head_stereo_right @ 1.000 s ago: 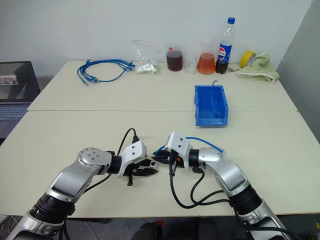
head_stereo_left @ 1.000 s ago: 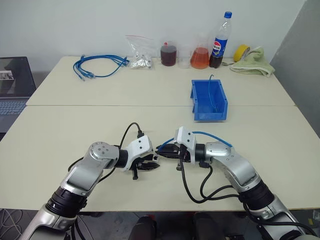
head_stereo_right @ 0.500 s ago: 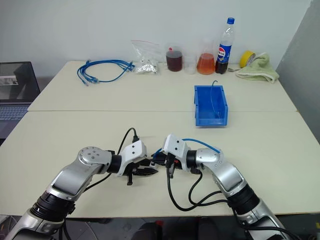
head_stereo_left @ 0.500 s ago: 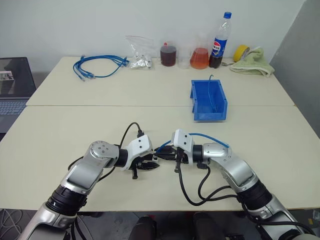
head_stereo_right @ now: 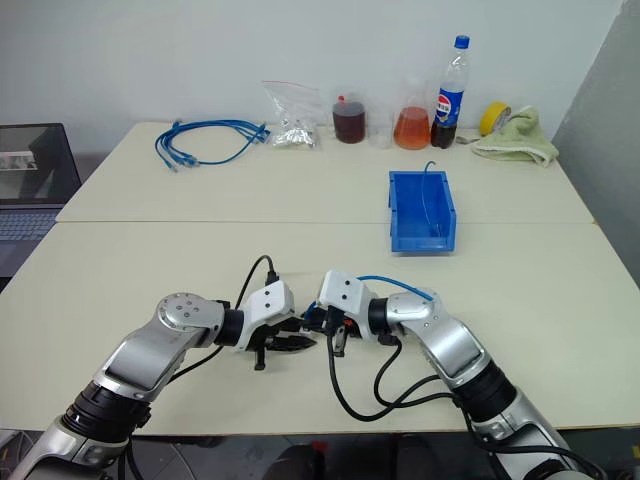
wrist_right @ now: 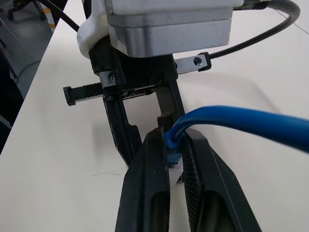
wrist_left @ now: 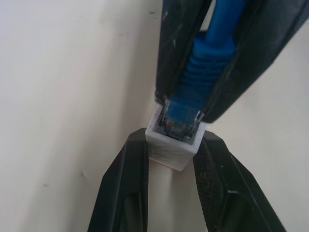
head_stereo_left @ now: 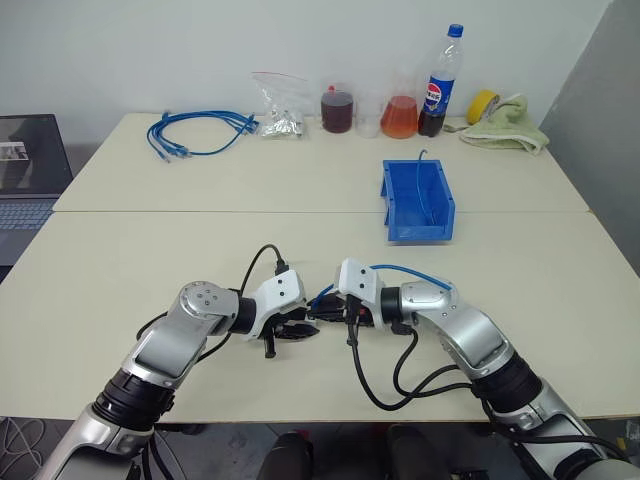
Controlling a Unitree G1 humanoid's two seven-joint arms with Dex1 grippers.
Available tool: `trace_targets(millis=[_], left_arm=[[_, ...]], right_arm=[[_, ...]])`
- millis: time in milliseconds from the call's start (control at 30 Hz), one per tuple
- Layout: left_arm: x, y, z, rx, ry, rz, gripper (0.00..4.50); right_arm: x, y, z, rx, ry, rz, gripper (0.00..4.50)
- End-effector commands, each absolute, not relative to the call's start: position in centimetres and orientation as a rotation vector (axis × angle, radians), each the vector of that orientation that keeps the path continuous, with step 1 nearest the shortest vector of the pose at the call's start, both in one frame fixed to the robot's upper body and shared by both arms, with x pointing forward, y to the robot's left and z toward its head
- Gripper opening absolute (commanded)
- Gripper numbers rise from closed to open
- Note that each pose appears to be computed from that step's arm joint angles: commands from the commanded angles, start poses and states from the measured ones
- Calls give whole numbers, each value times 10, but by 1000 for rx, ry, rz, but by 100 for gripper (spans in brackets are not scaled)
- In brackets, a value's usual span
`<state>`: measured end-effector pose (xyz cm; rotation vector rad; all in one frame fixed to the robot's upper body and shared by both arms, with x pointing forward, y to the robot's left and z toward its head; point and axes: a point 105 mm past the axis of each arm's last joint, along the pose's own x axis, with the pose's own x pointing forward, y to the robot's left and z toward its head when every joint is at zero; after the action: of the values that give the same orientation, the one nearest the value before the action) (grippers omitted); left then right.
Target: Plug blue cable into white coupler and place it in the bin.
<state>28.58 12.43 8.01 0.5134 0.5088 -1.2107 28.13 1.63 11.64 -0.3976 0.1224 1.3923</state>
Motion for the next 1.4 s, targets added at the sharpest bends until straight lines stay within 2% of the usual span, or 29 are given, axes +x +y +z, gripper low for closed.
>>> trace_targets(millis=[33, 333, 667, 933, 1100, 1133, 1400], left_arm=[[280, 125, 66, 510, 570, -1220, 98], [278, 125, 66, 503, 569, -1218, 98], [276, 126, 65, 492, 575, -1213, 97], [278, 132, 66, 486, 547, -1189, 95], [282, 151, 69, 477, 506, -1127, 95], [282, 153, 69, 475, 499, -1123, 165], [281, 154, 67, 400, 484, -1117, 317]], right_arm=[[275, 28, 111, -384, 151, 1438, 11], [267, 26, 87, -403, 203, 1490, 11], [263, 32, 71, -492, 173, 1528, 11], [268, 31, 80, -428, 162, 1514, 11], [284, 21, 102, -355, 108, 1442, 11], [285, 19, 105, -345, 103, 1436, 11], [288, 16, 116, -302, 84, 1421, 11]])
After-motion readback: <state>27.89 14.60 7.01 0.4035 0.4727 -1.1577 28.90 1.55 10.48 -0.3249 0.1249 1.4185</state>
